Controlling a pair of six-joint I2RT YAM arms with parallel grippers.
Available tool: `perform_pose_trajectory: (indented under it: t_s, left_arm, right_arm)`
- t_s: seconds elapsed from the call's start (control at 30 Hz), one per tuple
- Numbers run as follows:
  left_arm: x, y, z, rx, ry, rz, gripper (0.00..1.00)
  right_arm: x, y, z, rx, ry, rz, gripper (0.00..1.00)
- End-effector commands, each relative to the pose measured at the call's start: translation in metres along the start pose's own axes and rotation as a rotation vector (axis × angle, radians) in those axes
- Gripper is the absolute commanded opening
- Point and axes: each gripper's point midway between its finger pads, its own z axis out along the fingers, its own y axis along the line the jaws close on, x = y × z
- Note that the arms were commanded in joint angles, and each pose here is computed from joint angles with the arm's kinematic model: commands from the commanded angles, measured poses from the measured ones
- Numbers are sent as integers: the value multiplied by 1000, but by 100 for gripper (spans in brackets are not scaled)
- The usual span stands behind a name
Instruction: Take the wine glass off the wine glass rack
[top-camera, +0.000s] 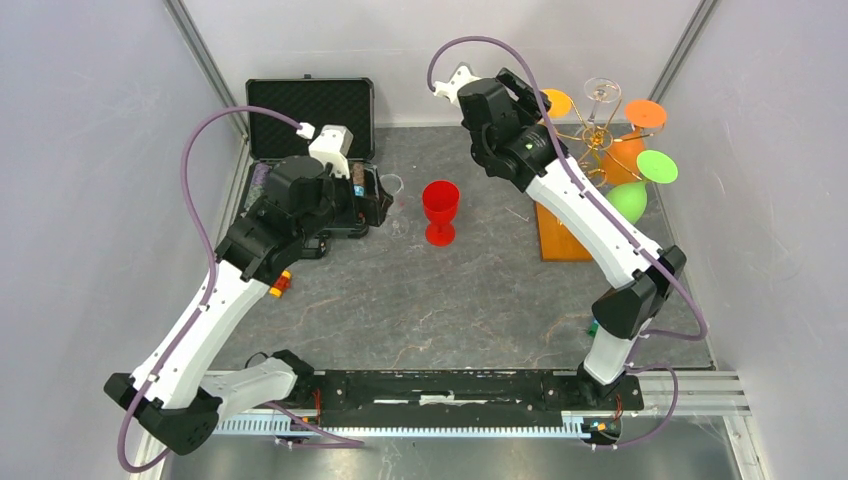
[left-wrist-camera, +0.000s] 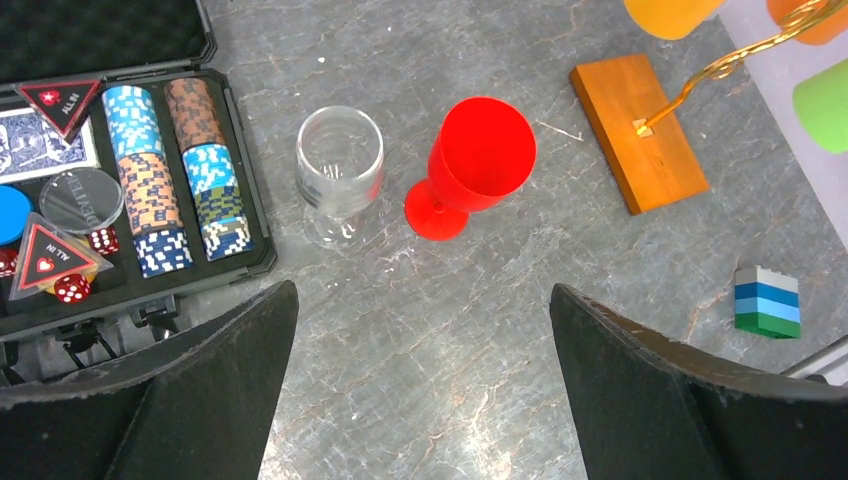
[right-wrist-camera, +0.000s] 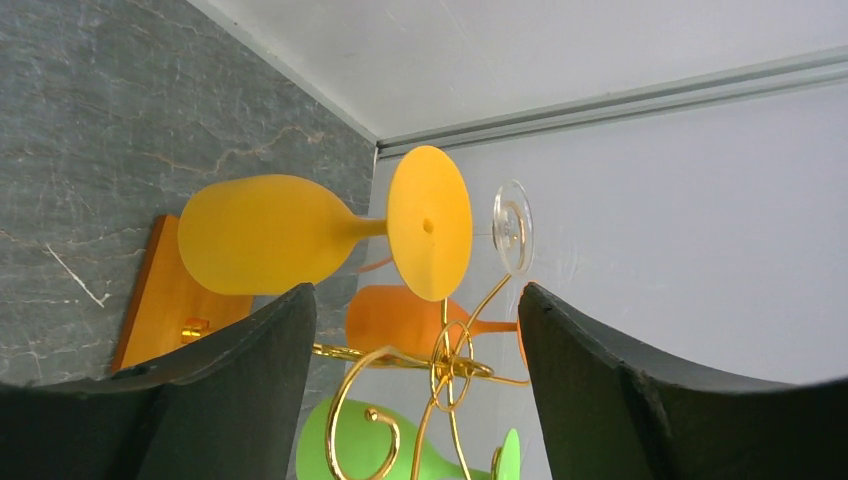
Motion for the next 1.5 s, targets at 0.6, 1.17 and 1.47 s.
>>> perform_pose_trajectory:
  t_s: [0.6, 1.17, 1.47]
  left_arm:
    - [9, -2, 18, 38, -4, -23, 100]
    - [12, -2, 20, 40, 3, -29, 100]
    - [12, -3, 21, 45, 3, -29, 100]
  right_arm:
    - [6, 8, 60, -86, -34, -70, 56]
    - [12, 11, 61, -70, -24, -91, 24]
    - [10, -11, 52, -7, -34, -62, 0]
